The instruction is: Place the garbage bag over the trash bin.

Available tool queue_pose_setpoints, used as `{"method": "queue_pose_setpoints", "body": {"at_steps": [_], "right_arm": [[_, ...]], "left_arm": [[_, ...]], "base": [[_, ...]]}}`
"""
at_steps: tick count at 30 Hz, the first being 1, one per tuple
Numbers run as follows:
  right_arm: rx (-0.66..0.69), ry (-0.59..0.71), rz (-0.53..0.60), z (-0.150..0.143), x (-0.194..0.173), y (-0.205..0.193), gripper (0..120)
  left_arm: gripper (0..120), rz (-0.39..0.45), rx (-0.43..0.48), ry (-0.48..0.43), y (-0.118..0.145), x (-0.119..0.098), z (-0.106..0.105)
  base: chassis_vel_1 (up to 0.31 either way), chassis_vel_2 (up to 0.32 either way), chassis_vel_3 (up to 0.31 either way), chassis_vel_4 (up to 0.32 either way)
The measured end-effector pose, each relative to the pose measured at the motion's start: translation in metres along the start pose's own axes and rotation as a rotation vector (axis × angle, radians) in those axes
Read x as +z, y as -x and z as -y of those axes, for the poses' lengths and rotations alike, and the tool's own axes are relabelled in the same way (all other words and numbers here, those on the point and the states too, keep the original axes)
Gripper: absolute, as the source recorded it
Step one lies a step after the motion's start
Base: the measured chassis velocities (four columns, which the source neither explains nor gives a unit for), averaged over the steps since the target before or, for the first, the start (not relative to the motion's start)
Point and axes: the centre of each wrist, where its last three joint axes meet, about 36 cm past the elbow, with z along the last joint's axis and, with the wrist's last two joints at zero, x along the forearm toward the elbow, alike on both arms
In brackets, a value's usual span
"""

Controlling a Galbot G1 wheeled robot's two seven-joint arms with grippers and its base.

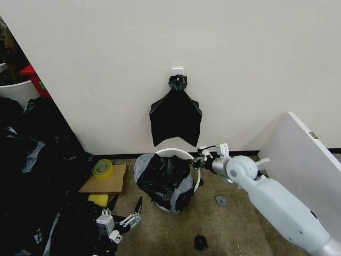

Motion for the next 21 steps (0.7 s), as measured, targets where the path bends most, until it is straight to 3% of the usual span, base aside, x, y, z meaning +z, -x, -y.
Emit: {"method": "queue_pose_setpoints", "body": {"at_steps": [6,13,21], "right_arm": [[0.126,0.092,0.033,-0.017,0.009,-0.015,1],[0.273,0.192,0.125,-0.068,0.032,-0.038,1],[0.344,0.238,0.167,-0.102,0.059,-0.048,1]], "left_arm": [[100,0.0,0.004,-0.007,0.001,0.0,0.002],[100,0.003,0.011,-0.006,0.002,-0.001,0.002],[100,0.004,0.012,-0.01,0.005,-0.004,0.003]], "base": [[0.0,0.0,0.0,0.0],[0.0,0.0,0.0,0.0],[0.0,0.0,0.0,0.0]]}}
